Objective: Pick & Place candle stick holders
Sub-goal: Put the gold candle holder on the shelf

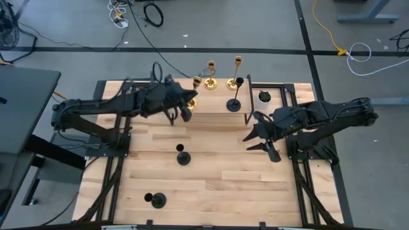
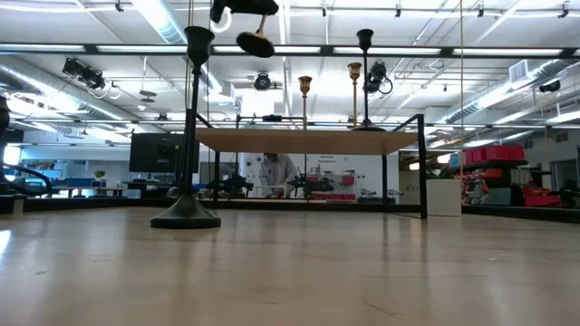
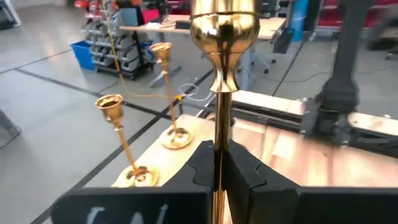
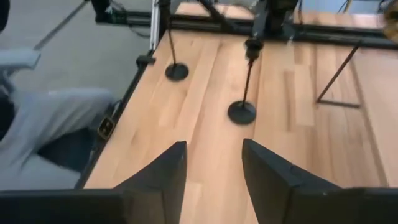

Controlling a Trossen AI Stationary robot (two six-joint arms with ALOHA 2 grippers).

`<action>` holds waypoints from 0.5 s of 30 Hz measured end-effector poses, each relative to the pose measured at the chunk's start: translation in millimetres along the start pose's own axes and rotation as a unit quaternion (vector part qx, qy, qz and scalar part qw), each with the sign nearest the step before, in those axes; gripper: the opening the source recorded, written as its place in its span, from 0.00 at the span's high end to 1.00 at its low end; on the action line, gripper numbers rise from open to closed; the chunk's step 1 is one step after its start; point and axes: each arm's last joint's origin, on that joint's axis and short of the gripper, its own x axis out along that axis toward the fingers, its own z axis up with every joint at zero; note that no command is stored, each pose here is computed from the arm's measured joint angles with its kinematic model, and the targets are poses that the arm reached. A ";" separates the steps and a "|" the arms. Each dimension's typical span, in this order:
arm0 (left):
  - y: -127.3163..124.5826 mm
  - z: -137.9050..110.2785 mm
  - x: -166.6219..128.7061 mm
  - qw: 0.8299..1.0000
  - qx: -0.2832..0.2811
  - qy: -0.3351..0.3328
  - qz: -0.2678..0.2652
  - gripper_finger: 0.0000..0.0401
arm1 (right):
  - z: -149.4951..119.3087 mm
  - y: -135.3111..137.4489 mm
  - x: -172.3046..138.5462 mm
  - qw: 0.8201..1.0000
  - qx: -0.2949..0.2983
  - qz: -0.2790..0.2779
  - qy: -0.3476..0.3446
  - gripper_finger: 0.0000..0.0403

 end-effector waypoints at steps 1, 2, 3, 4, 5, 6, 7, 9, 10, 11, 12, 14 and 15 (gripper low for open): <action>4.7 0.4 2.1 1.000 -0.005 0.000 0.000 0.97 | -3.8 0.6 0.5 1.000 -0.004 0.001 0.008 0.63; 10.0 0.3 4.3 1.000 -0.008 0.002 0.001 0.97 | -7.7 1.5 1.5 1.000 -0.009 0.003 0.014 0.63; 14.9 0.0 6.2 1.000 -0.010 0.005 0.004 0.97 | -10.8 1.7 1.4 1.000 -0.014 0.004 0.015 0.63; 19.2 0.0 7.9 1.000 -0.012 0.006 0.004 0.97 | -15.1 1.9 1.6 1.000 -0.017 0.004 0.018 0.64; 24.2 0.1 9.7 1.000 -0.014 0.007 0.003 0.97 | -20.0 1.8 1.7 1.000 -0.017 0.002 0.022 0.64; 29.2 0.2 11.3 1.000 -0.016 0.007 0.006 0.97 | -24.4 1.4 1.2 1.000 -0.018 -0.001 0.024 0.65; 33.8 0.3 12.7 1.000 -0.018 0.008 0.009 0.97 | -28.9 1.0 0.7 0.999 -0.018 -0.006 0.025 0.65; 43.1 0.2 15.3 1.000 -0.017 0.010 0.017 0.97 | -39.9 -0.2 -0.2 0.999 -0.018 -0.019 0.027 0.66; 47.4 -0.3 16.4 1.000 -0.018 0.012 0.018 0.97 | -45.5 -0.8 -0.8 0.999 -0.019 -0.025 0.026 0.66; 51.6 -0.6 17.4 1.000 -0.019 0.014 0.019 0.97 | -50.9 -1.3 -1.2 0.999 -0.019 -0.029 0.022 0.66; 55.5 -0.5 18.3 1.000 -0.020 0.014 0.019 0.97 | -56.4 -1.7 -1.9 0.999 -0.019 -0.034 0.017 0.66; 63.5 -0.6 19.9 0.999 -0.022 0.015 0.020 0.97 | -67.2 -2.6 -3.1 0.999 -0.019 -0.042 0.004 0.67; 67.3 -0.7 20.6 0.999 -0.024 0.015 0.019 0.97 | -71.9 -3.0 -3.3 0.999 -0.018 -0.045 -0.007 0.67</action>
